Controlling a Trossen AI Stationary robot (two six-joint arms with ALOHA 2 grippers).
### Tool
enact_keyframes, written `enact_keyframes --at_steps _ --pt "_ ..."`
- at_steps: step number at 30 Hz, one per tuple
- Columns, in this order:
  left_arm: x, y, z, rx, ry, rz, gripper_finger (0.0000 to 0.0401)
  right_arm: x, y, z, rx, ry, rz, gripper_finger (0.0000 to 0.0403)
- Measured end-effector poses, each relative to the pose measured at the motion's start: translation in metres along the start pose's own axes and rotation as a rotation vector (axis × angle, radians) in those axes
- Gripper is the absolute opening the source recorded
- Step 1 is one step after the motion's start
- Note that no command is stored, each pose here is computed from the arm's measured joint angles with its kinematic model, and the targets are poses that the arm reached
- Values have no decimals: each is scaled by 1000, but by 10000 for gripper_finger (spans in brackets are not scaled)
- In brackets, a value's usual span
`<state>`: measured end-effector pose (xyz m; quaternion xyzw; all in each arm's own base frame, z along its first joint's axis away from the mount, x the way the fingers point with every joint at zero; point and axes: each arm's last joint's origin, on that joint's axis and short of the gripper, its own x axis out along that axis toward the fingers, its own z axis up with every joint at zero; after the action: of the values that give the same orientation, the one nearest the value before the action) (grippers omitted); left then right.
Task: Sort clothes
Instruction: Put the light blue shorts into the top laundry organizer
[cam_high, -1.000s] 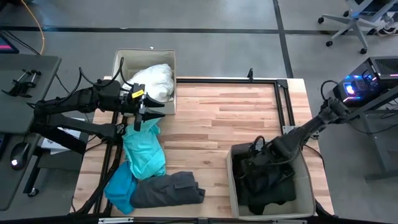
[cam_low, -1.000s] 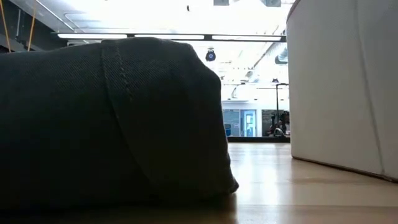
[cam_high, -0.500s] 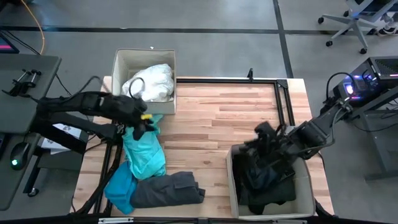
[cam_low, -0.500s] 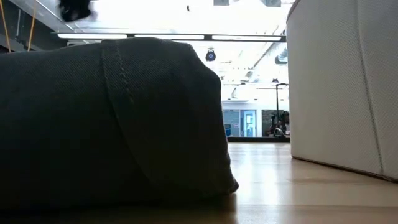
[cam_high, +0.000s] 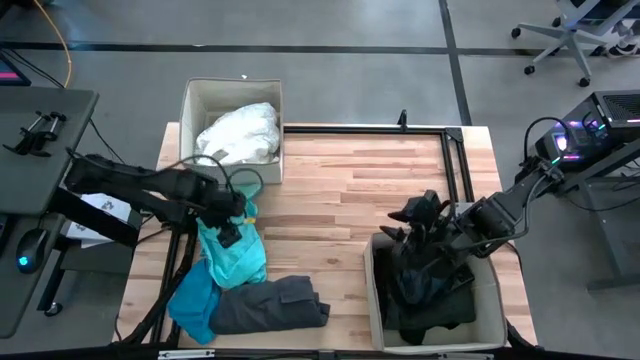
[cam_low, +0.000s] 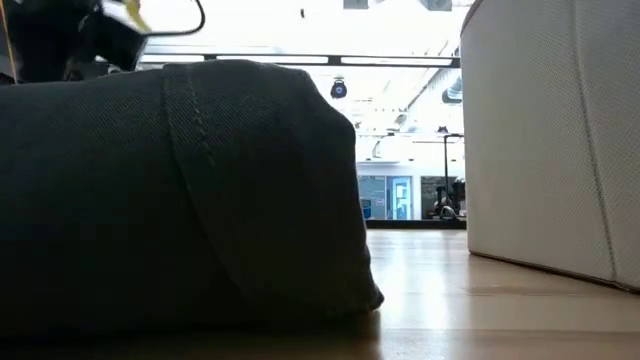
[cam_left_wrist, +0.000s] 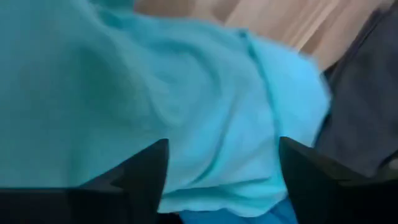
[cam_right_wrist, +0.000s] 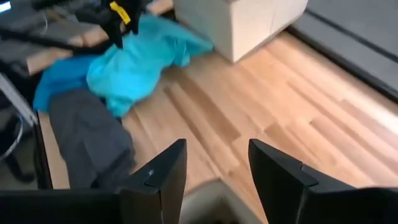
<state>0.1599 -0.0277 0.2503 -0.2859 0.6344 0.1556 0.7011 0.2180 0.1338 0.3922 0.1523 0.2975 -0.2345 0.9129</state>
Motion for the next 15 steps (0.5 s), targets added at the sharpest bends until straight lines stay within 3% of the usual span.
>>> enact_keyframes --at_steps 4,10,13,15 --pt "35 0 -2 51 4 88 289 7 3 -9 -7 61 35 165" --pt "92 6 -6 18 67 263 292 13 9 -19 -44 45 56 165" --pt "113 4 -8 45 104 309 269 14 10 -18 -24 24 57 165" --pt "121 0 -8 65 104 339 229 14 11 -18 -41 20 59 165"
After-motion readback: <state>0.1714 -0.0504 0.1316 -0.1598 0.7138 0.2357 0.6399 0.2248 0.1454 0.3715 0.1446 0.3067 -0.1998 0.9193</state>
